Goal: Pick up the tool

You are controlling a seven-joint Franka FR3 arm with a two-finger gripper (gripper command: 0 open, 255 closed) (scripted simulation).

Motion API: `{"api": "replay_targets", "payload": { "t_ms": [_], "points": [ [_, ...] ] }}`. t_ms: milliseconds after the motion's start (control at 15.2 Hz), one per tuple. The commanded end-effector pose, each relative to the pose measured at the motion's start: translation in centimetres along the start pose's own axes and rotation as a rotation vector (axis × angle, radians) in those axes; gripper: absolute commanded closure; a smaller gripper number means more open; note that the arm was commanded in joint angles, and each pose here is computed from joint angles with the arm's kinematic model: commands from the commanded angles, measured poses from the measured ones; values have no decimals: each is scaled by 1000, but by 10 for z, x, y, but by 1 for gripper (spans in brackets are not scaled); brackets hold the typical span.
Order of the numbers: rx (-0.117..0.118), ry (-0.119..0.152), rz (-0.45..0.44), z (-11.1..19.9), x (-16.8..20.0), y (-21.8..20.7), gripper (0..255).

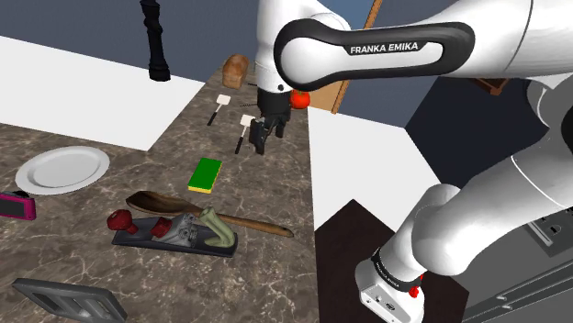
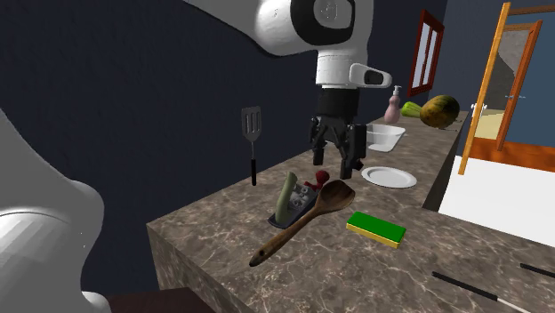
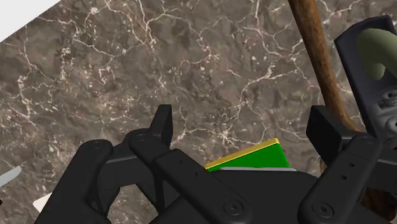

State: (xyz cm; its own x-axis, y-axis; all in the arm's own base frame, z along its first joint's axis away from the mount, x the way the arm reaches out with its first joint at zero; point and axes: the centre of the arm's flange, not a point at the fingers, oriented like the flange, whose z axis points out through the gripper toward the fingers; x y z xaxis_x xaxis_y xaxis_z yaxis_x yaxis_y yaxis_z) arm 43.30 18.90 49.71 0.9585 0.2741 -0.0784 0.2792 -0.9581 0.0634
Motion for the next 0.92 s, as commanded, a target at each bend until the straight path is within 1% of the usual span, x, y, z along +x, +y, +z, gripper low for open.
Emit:
{"api": "replay_targets", "payload": {
  "t_ms": [0, 462, 858],
  "points": [
    [5, -8, -42, 13, 15, -23, 0],
    [19, -36, -187, 45, 56, -99, 0],
    [31, -59, -311, 73, 82, -169, 0]
  ]
}}
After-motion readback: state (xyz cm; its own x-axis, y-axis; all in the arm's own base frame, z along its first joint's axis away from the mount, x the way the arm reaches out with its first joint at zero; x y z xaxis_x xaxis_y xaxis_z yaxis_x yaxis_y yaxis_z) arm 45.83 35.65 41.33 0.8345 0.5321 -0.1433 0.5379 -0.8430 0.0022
